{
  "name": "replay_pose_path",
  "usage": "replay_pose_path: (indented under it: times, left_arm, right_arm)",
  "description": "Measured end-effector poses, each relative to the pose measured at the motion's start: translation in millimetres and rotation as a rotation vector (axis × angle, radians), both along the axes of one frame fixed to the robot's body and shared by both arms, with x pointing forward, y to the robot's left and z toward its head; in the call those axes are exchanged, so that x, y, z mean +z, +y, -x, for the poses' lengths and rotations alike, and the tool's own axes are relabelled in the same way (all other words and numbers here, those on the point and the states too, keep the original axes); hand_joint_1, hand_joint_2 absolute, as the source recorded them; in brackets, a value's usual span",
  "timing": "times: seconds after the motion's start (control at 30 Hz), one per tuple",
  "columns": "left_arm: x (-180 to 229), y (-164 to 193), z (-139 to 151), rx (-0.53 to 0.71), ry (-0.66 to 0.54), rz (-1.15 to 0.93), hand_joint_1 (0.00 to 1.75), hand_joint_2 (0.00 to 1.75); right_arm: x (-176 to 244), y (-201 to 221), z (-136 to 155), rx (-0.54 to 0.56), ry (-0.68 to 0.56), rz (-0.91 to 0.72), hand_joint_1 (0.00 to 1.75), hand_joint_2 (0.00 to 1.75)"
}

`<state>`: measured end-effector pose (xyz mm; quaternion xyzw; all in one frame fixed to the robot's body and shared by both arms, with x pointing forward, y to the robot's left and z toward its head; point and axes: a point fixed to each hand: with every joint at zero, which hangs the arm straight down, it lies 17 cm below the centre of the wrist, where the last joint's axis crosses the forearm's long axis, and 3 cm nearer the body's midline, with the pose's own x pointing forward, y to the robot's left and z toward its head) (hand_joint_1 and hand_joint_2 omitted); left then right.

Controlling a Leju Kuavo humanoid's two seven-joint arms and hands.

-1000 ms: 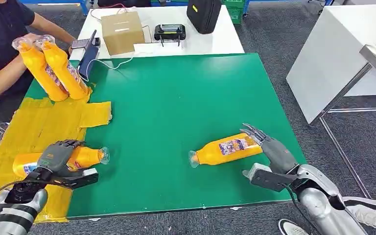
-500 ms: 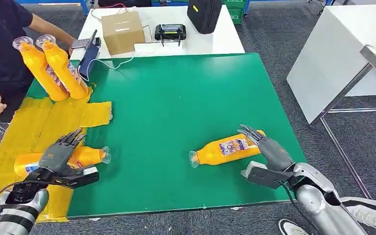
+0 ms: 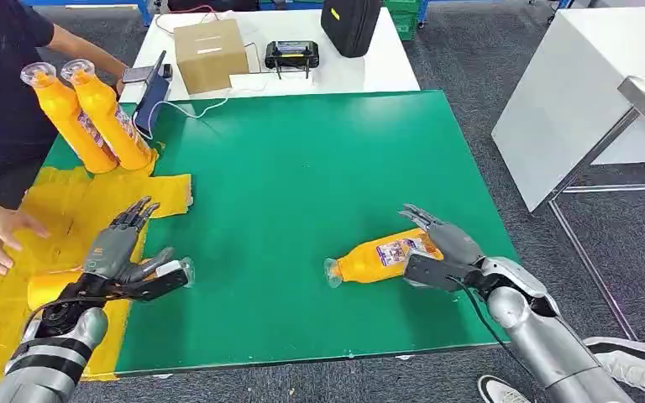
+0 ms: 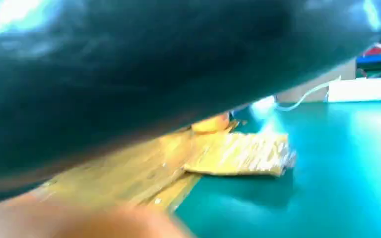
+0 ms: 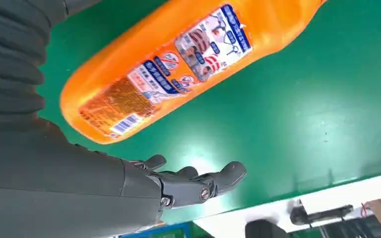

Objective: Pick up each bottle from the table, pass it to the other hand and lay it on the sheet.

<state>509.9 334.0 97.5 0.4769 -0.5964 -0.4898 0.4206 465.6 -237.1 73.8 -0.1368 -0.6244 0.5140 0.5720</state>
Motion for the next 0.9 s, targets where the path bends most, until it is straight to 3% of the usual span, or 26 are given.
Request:
replay_pose_path:
  times: [0.23,0.4,0.67,0.9]
  left_arm:
    - [29,-6,0,0.027,-0.143,0.064,0.0,0.0]
    - [38,-16,-1,0.014,-0.165,0.163,0.0,0.0]
    - [73,-33,-3,-0.085,-0.19,0.598,0.0,0.0]
    - [105,-45,1,-0.129,-0.247,0.712,0.0,0.0]
  right_arm:
    - [-22,7,0,0.007,0.047,0.036,0.0,1.75]
    - [-36,7,0,0.011,0.08,0.07,0.0,1.75]
    - [-58,3,-1,0.008,0.114,0.129,0.0,1.75]
    - [-63,-18,-19,-0.026,0.064,0.301,0.0,1.75]
